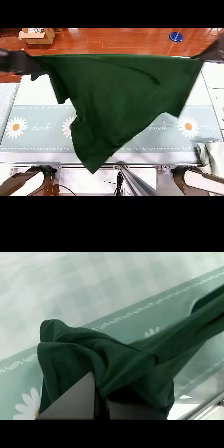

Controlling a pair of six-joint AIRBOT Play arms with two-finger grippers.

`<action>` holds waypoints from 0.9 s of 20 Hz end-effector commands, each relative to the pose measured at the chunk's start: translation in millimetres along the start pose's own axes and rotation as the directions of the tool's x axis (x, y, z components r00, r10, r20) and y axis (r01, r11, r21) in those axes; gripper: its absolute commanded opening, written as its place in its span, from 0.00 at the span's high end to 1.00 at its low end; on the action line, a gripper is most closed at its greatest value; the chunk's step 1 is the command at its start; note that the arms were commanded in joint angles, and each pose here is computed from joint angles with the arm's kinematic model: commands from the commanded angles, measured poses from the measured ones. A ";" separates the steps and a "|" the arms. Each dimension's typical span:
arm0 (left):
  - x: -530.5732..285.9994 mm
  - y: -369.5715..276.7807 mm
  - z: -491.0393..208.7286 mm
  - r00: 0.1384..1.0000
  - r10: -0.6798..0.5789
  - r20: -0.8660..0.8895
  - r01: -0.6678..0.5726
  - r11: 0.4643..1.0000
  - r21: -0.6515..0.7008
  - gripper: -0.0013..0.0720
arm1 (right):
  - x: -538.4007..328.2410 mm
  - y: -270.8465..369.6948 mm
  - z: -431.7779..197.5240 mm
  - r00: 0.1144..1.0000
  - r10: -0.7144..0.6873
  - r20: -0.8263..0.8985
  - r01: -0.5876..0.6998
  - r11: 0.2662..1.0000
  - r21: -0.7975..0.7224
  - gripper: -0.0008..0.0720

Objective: Fold the shirts.

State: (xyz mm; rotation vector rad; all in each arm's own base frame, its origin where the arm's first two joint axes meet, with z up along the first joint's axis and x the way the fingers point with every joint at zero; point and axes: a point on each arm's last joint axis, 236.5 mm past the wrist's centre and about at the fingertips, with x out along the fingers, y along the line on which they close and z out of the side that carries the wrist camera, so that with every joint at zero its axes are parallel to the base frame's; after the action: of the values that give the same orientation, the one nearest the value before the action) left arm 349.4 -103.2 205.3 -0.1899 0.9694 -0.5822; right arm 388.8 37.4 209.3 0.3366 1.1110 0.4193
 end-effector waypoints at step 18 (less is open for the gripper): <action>235.4 83.9 -16.5 0.967 -0.181 -0.180 0.121 0.946 -0.302 0.56 | 216.3 -143.2 82.2 0.994 -0.073 0.079 0.060 0.987 0.147 0.65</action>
State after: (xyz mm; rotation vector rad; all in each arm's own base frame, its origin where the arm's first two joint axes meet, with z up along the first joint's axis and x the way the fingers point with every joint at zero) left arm 474.5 -162.2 -5.4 -0.4606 1.2033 -0.5817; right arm 562.1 19.0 -3.4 0.4637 1.1070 0.2552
